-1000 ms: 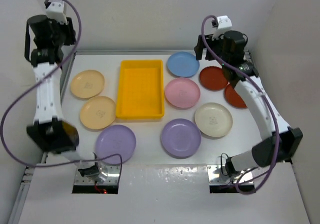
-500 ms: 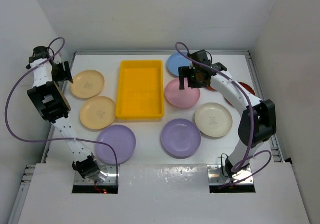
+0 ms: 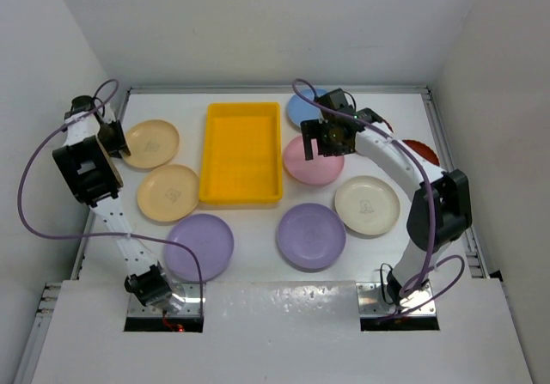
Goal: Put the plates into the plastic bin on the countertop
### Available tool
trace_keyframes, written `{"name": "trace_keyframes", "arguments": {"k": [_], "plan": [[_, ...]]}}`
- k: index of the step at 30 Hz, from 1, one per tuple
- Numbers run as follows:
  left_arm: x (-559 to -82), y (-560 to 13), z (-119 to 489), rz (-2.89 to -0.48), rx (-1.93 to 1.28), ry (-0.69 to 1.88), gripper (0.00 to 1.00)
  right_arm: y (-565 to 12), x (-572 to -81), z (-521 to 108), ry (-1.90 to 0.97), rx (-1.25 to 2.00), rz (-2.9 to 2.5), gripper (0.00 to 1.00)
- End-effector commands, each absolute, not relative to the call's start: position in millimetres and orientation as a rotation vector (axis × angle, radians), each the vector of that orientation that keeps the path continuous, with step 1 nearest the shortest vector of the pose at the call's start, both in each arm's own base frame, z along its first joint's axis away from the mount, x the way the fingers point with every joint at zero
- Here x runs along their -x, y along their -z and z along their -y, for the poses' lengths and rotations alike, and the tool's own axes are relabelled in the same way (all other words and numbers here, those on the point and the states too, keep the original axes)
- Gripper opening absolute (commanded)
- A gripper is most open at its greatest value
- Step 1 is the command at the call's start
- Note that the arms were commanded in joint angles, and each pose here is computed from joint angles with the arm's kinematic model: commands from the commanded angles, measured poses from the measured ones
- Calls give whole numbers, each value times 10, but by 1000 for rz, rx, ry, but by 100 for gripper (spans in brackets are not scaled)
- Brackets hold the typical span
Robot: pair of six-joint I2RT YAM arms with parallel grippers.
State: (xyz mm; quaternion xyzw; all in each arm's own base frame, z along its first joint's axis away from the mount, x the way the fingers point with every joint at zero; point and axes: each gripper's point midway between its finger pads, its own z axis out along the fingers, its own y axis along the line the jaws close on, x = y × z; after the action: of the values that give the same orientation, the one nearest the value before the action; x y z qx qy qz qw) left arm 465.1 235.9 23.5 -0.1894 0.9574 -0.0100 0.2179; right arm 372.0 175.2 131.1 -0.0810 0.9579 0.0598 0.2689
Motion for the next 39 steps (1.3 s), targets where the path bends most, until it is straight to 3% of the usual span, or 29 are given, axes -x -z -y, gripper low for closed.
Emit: {"name": "trace_keyframes", "arguments": {"k": [1,4,5,6,10,14,15,19,23,28,33,39], "plan": [[-4637,-178,-2344,-2645,543,71,32,-1463,-3768,-1726,-200,195,-2546,86],[-4647,-241,-2342,-2619,573,109,19,-1342,-3744,-1686,-262,132,-2592,82],[-4656,-246,-2324,-2616,569,125,3,-1321,-3751,-1668,-276,95,-2599,80],[-4660,-321,-2339,-2590,602,143,0,-1272,-3763,-1645,-289,46,-2608,76],[-4899,-1013,-2337,-2427,510,197,0,-1238,-3937,-1449,-275,-116,-2565,70],[-5108,-2132,-2298,-2206,378,154,0,-1173,-4090,-1203,-185,-224,-2532,64],[-5139,-2596,-2194,-2119,323,135,0,-1114,-4097,-1173,-166,-238,-2544,62],[-5173,-3454,-1422,-1957,97,229,0,-938,-4147,-937,-76,-343,-2573,60],[-5126,-3440,-590,-1976,-62,389,0,-744,-4128,-843,-54,-383,-2596,60],[-4988,-2561,327,-2199,-238,492,0,-500,-4189,-772,-18,-409,-2636,60],[-4848,-1722,746,-2413,-366,480,0,-446,-4337,-860,-76,-395,-2623,59],[-4801,-1181,878,-2530,-398,506,0,-331,-4358,-946,-144,-401,-2633,58]]}}
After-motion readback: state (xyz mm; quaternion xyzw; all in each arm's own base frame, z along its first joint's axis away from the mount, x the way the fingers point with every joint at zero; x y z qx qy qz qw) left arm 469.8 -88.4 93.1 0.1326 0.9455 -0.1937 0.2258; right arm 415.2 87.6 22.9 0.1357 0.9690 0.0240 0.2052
